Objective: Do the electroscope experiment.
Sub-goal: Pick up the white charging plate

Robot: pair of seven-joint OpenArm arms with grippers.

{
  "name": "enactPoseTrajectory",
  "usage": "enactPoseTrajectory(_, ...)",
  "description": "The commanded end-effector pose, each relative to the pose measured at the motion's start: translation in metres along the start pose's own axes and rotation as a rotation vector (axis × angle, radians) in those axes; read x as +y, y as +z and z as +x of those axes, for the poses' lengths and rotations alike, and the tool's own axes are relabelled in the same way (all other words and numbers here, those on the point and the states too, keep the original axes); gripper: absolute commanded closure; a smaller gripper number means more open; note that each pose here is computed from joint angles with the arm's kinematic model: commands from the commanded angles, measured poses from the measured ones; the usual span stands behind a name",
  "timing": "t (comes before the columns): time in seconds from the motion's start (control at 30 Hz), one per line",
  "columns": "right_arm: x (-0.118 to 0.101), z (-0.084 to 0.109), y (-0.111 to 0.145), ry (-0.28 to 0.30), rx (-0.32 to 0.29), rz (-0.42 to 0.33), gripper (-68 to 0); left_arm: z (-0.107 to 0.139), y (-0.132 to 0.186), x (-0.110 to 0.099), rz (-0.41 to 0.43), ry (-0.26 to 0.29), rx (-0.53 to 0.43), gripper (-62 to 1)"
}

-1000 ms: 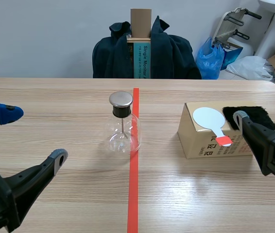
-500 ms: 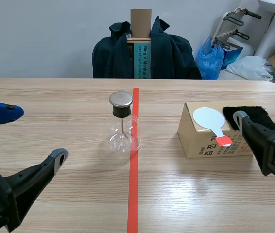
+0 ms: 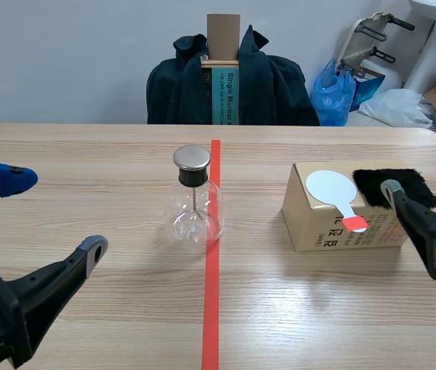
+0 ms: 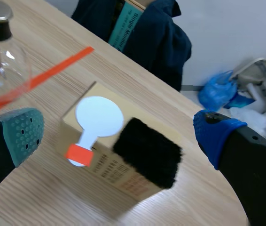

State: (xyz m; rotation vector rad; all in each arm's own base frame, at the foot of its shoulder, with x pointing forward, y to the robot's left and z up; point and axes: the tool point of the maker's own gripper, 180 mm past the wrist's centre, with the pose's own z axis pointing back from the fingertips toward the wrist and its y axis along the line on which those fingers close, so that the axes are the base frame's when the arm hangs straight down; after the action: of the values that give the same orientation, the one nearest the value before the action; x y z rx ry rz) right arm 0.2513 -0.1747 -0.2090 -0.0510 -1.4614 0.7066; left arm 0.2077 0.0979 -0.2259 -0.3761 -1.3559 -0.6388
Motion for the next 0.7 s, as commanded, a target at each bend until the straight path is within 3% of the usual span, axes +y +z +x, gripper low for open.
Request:
enactPoseTrajectory(0.0,-0.005,0.009,-0.002,0.055,-0.036,-0.007,-67.9,0.011,-0.001,0.000,-0.004,-0.004,-0.036,-62.3)
enactPoseTrajectory(0.1,0.003,0.012,-0.004,0.226,-0.052,0.039,-67.9,0.011,-0.001,0.000,-0.004,-0.004,-0.036,-62.3)
enactPoseTrajectory(0.23,0.022,0.009,-0.002,0.503,-0.068,0.136,-67.9,0.011,-0.001,0.000,-0.004,-0.003,-0.036,-62.3)
enactPoseTrajectory(0.37,0.038,-0.009,-0.002,0.753,-0.016,0.220,-67.9,0.011,-0.001,0.000,-0.004,-0.003,-0.035,-62.3)
enactPoseTrajectory(0.47,0.044,-0.023,-0.002,0.932,0.017,0.220,-67.9,0.011,-0.001,0.000,-0.003,-0.003,-0.035,-62.3)
enactPoseTrajectory(0.57,0.049,-0.033,-0.003,1.035,0.016,0.191,-67.9,0.011,-0.001,0.000,-0.004,-0.004,-0.035,-62.3)
enactPoseTrajectory(0.67,0.055,-0.047,-0.007,1.091,0.023,0.176,-67.9,0.011,-0.001,0.000,-0.003,-0.003,-0.036,-62.3)
